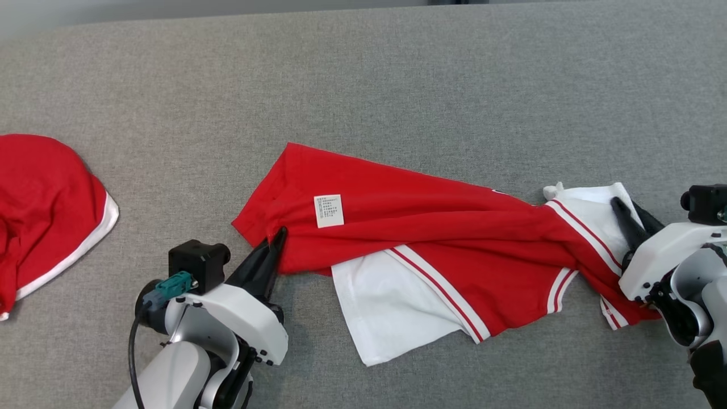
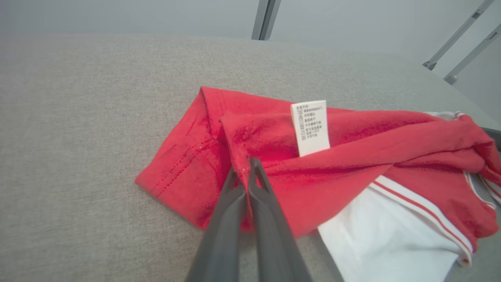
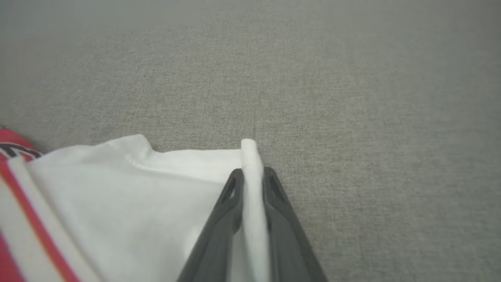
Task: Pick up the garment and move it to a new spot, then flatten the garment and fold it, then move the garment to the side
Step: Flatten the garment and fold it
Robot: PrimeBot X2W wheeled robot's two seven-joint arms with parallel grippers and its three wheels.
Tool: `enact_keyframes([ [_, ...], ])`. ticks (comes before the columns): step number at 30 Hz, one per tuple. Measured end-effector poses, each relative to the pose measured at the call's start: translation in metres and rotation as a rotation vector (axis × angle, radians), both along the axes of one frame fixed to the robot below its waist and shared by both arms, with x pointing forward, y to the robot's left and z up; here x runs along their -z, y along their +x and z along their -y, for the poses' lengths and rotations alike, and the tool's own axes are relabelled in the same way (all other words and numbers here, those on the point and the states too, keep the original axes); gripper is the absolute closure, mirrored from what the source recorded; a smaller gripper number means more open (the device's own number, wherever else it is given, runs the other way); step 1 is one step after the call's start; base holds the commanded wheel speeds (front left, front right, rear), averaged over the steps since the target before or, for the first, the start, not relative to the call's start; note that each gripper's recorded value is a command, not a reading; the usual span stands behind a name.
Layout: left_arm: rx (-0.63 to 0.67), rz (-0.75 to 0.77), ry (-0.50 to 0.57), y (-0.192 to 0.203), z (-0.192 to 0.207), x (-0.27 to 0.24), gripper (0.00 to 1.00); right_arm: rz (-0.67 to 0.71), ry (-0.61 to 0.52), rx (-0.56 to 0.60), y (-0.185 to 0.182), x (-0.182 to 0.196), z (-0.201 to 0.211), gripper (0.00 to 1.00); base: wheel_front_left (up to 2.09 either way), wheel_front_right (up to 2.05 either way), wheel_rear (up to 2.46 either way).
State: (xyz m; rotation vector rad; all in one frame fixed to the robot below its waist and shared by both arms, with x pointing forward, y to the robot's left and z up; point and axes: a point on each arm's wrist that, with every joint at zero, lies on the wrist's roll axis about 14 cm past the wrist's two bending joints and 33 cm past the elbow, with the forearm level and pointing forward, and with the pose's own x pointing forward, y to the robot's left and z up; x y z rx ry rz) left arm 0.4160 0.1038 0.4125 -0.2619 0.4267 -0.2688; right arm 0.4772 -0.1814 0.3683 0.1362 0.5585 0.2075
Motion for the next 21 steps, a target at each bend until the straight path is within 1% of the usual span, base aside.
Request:
enact_keyframes([
  [3, -0.002, 0.045, -0.002, 0.004, -0.001, -0.013, 1.00, 0.055, 0.021, 0.019, 0.002, -0.010, 0.003, 1.00, 0.00, 0.00, 0.00],
  [6, 0.003, 0.121, 0.000, 0.012, -0.001, -0.036, 1.00, 0.219, 0.028, 0.070, 0.020, -0.049, 0.021, 1.00, 0.00, 0.00, 0.00],
  [10, 0.011, 0.251, 0.017, 0.028, -0.004, -0.078, 1.00, 0.448, 0.043, 0.114, 0.037, -0.113, 0.038, 1.00, 0.00, 0.00, 0.00],
  [14, 0.023, 0.387, 0.027, 0.041, -0.005, -0.127, 1.00, 0.680, 0.033, 0.123, 0.043, -0.191, 0.050, 1.00, 0.00, 0.00, 0.00],
  [17, 0.019, 0.490, 0.027, 0.050, -0.007, -0.165, 1.00, 0.856, 0.017, 0.128, 0.037, -0.253, 0.058, 1.00, 0.00, 0.00, 0.00],
  [21, 0.006, 0.636, 0.038, 0.056, -0.012, -0.219, 1.00, 1.019, -0.019, 0.123, 0.019, -0.323, 0.064, 1.00, 0.00, 0.00, 0.00],
])
